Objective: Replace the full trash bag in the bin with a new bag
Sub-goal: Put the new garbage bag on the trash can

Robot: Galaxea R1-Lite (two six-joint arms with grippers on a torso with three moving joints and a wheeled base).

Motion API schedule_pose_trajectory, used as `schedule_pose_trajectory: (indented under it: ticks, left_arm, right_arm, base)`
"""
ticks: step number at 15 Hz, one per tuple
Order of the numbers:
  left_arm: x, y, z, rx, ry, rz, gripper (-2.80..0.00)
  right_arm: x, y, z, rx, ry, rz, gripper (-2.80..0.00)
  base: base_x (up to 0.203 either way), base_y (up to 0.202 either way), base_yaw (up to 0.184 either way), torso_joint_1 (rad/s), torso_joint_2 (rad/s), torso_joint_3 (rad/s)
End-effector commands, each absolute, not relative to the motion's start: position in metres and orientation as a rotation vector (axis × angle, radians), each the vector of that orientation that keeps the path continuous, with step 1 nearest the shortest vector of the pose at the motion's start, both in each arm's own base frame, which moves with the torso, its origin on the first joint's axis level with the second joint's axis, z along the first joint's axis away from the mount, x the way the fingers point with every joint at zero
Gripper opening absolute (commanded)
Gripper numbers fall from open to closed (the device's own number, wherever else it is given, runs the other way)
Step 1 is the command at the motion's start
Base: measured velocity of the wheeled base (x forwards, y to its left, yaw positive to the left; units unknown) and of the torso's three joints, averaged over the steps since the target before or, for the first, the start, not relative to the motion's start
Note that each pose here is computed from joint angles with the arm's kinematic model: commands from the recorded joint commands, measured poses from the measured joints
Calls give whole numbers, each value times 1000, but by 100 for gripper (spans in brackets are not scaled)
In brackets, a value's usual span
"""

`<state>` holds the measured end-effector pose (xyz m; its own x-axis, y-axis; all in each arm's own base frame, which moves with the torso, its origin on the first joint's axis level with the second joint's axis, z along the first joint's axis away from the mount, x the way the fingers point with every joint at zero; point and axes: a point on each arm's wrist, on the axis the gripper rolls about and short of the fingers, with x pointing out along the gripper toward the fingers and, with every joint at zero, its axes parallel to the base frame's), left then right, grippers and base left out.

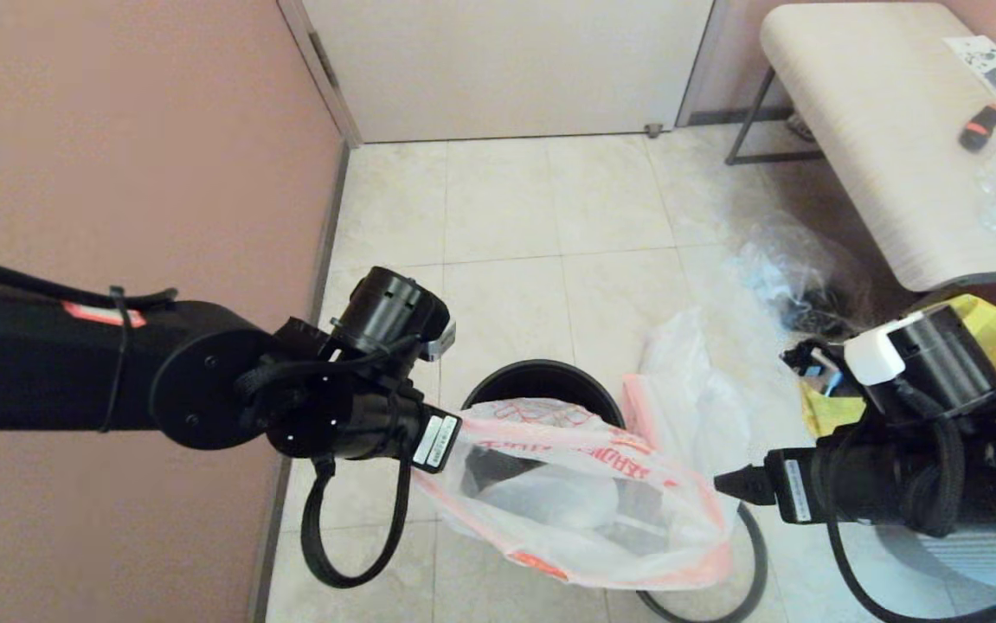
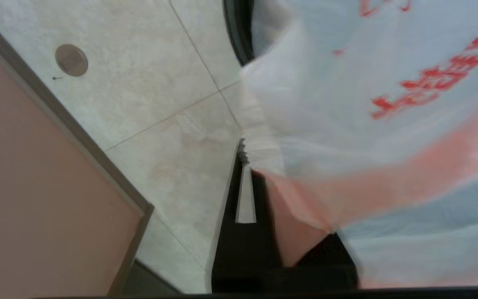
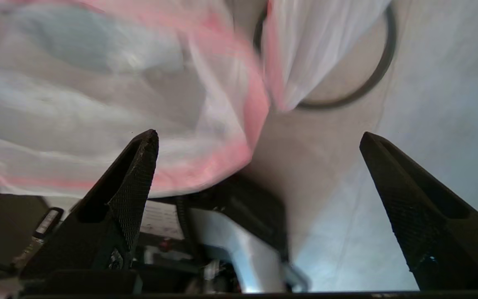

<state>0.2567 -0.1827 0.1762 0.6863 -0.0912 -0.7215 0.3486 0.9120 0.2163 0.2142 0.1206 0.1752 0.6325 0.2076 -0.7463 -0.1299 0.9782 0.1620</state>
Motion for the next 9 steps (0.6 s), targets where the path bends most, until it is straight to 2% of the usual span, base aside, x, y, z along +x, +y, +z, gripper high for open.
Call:
schedule_pose_trajectory:
  ticks: [1, 5, 9]
  left_arm:
    - [267, -187, 163, 365, 814, -242, -280]
    - [270, -187, 160, 346, 824, -227, -280]
    - [273, -181, 163, 332, 816, -210, -280]
  right_arm:
    - [219, 132, 148, 121, 968, 152, 0]
    - [217, 155, 131, 184, 1049, 129, 0]
    - [203, 166, 132, 256, 1154, 87, 0]
  base:
    - [0, 0, 0, 0, 0, 0]
    - [0, 0, 0, 0, 0, 0]
    - [0, 0, 0, 0, 0, 0]
